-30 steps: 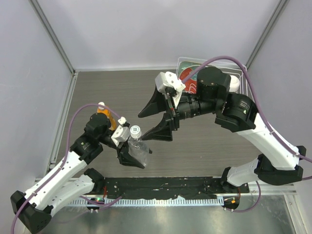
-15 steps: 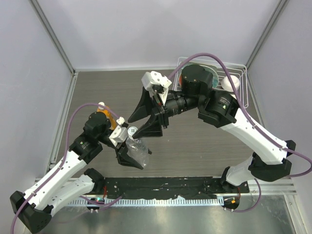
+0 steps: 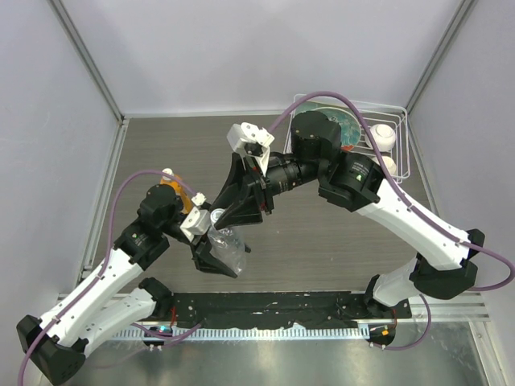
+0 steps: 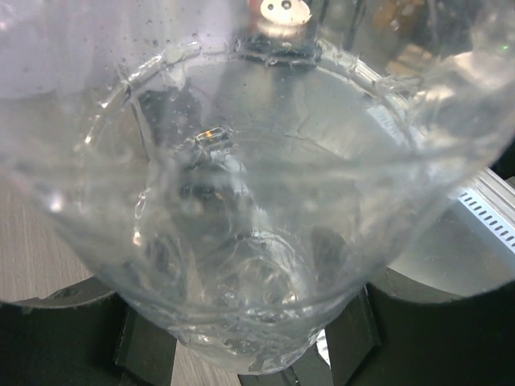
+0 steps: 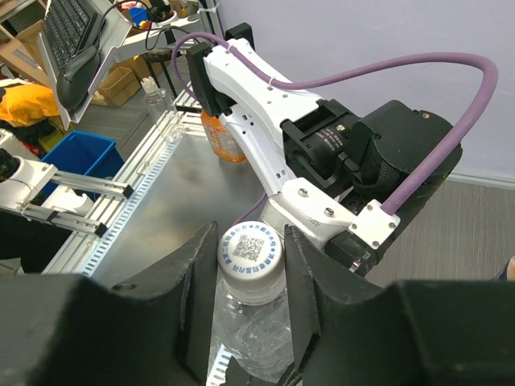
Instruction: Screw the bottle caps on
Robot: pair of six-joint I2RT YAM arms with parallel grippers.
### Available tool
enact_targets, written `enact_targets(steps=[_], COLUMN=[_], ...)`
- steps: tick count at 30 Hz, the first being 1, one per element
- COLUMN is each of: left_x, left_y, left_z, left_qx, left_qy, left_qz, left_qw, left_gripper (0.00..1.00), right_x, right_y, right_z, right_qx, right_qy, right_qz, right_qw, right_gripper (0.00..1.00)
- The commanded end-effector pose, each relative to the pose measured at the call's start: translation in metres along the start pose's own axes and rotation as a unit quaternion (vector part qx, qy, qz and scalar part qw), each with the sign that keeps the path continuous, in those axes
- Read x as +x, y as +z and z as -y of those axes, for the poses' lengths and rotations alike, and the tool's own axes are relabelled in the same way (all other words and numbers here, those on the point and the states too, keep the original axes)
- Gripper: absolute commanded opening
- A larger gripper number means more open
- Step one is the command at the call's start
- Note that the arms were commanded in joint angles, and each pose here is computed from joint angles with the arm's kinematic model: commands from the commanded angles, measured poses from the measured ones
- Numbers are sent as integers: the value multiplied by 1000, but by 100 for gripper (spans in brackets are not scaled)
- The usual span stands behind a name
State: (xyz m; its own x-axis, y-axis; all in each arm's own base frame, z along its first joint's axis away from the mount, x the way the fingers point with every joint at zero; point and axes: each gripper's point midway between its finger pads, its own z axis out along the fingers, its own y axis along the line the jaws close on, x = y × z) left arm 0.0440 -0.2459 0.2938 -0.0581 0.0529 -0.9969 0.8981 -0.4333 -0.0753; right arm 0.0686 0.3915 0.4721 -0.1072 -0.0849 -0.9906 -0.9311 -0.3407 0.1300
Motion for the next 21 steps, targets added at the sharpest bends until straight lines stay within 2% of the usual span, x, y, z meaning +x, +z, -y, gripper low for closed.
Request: enact_targets(steps=[1,6,7,11,15,17,21], left_x=[-18,-19,-19,-24,-31,-33,-38], left_y=[0,-1,-1,-4,-15,-26,-44], left_z=[-1,-5,-8,-25,-60,-82,-108], left_qx=[-5,-17,-25,-82,-190,-259,-341], left_qy=[42,45,47,57,61,62,65], left_qz=[6,6,6,6,6,7,12], left_qw=[999,999,999,995,980,964,938], left_gripper=[0,0,0,0,0,0,0], right_x=[-15,-11,-9,11,40,54,67], right_y=[-5,-7,-7,-17,-33,-39,-55], right_z=[-8,-2,-1,25,69,83,114], right_qx=[-6,11,16,89,221,264,356], right_qy=[-23,-17,-14,10,40,60,79], right_qz=[25,23,22,0,-32,-45,-57], right_qw=[999,1000,1000,996,974,962,929], right_gripper=[34,25,20,8,1,1,1])
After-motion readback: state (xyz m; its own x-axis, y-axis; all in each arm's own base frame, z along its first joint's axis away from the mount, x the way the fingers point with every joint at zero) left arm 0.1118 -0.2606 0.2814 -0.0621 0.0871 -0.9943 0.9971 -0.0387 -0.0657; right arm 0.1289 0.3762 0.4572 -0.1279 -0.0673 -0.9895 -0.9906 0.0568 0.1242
